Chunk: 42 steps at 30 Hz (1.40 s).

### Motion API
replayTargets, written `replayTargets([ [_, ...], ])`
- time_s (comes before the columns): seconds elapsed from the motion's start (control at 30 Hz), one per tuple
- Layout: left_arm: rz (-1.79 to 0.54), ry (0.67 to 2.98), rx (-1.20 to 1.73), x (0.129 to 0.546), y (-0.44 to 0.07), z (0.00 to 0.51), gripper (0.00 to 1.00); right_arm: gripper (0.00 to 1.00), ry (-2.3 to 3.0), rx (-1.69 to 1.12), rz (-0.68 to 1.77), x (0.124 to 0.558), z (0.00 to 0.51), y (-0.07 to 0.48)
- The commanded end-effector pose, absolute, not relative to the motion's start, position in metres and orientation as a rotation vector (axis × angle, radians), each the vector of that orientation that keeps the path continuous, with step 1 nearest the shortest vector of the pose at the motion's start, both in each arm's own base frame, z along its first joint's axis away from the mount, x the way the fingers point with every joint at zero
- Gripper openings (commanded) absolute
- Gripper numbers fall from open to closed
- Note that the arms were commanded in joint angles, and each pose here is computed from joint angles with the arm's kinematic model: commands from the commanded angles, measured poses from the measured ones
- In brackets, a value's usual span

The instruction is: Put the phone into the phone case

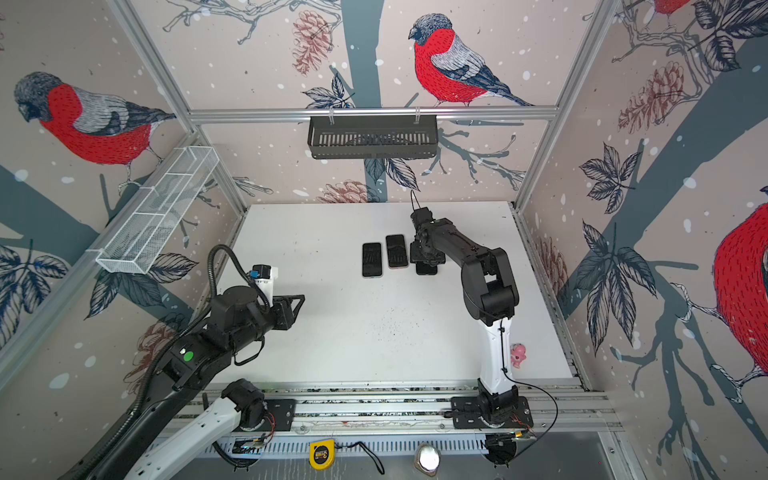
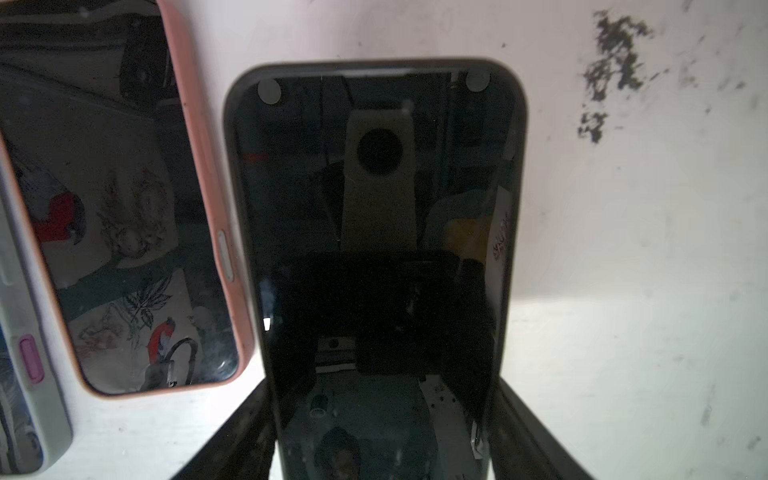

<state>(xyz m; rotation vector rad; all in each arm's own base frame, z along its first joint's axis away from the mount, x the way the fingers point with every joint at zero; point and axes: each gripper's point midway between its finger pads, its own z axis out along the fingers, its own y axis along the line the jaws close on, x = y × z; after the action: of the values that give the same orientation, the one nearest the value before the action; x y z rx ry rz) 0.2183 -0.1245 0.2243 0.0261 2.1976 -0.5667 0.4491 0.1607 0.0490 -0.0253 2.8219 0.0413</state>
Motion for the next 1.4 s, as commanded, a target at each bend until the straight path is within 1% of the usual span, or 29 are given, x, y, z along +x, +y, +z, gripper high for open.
replayTargets([
  [0.0, -0.579, 2.178, 0.043, 0.224, -0.129, 0.226, 0.39, 0.58, 2.826, -0.032, 0.021, 0.446, 0.045, 0.157],
  [0.13, -0.595, 2.174, 0.063, 0.222, -0.132, 0.226, 0.40, 0.60, 2.839, -0.043, 0.027, 0.443, 0.037, 0.157],
  [0.17, -0.597, 2.171, 0.064, 0.222, -0.132, 0.227, 0.40, 0.62, 2.840, -0.046, 0.027, 0.443, 0.036, 0.158],
  [0.23, -0.598, 2.169, 0.064, 0.222, -0.132, 0.228, 0.44, 0.68, 2.844, -0.047, 0.025, 0.443, 0.034, 0.158],
  [0.27, -0.595, 2.169, 0.063, 0.222, -0.131, 0.227, 0.45, 0.69, 2.844, -0.048, 0.025, 0.443, 0.034, 0.157],
  [0.37, -0.596, 2.167, 0.064, 0.222, -0.131, 0.228, 0.48, 0.77, 2.834, -0.049, 0.023, 0.446, 0.037, 0.157],
  [0.43, -0.597, 2.164, 0.062, 0.222, -0.131, 0.229, 0.53, 0.86, 2.821, -0.047, 0.020, 0.447, 0.044, 0.156],
  [0.47, -0.598, 2.163, 0.064, 0.221, -0.131, 0.229, 0.58, 0.89, 2.811, -0.042, 0.018, 0.447, 0.049, 0.155],
  [0.5, -0.598, 2.164, 0.064, 0.222, -0.131, 0.228, 0.62, 0.89, 2.799, -0.039, 0.017, 0.448, 0.055, 0.154],
  [0.53, -0.598, 2.164, 0.064, 0.221, -0.131, 0.228, 0.64, 0.91, 2.782, -0.036, 0.020, 0.448, 0.062, 0.154],
  [0.57, -0.596, 2.166, 0.063, 0.222, -0.131, 0.228, 0.65, 0.91, 2.768, -0.030, 0.023, 0.447, 0.068, 0.152],
  [0.7, -0.596, 2.169, 0.062, 0.222, -0.132, 0.228, 0.77, 0.91, 2.676, 0.000, 0.054, 0.441, 0.106, 0.146],
  [0.9, -0.596, 2.139, 0.047, 0.220, -0.127, 0.237, 0.78, 0.92, 2.467, 0.024, 0.156, 0.415, 0.177, 0.135],
  [0.93, -0.588, 2.131, 0.041, 0.220, -0.125, 0.239, 0.80, 0.92, 2.433, 0.028, 0.163, 0.408, 0.188, 0.132],
  [0.97, -0.573, 2.122, 0.027, 0.221, -0.122, 0.241, 0.82, 0.92, 2.408, 0.039, 0.158, 0.401, 0.195, 0.127],
  [1.0, -0.559, 2.115, 0.014, 0.222, -0.119, 0.243, 0.87, 0.92, 2.385, 0.051, 0.155, 0.394, 0.203, 0.121],
  [1.03, -0.541, 2.104, -0.003, 0.224, -0.116, 0.245, 0.98, 0.93, 2.352, 0.064, 0.147, 0.386, 0.212, 0.115],
  [1.07, -0.526, 2.094, -0.013, 0.226, -0.114, 0.245, 0.98, 0.94, 2.313, 0.082, 0.144, 0.381, 0.223, 0.109],
  [1.1, -0.508, 2.077, -0.019, 0.229, -0.111, 0.247, 0.98, 1.00, 2.262, 0.097, 0.145, 0.373, 0.236, 0.103],
  [1.23, -0.471, 1.972, 0.014, 0.241, -0.111, 0.262, 0.97, 1.00, 1.973, 0.133, 0.198, 0.337, 0.294, 0.081],
  [1.37, -0.427, 1.817, -0.007, 0.254, -0.104, 0.282, 0.97, 0.99, 1.719, 0.194, 0.216, 0.299, 0.328, 0.054],
])
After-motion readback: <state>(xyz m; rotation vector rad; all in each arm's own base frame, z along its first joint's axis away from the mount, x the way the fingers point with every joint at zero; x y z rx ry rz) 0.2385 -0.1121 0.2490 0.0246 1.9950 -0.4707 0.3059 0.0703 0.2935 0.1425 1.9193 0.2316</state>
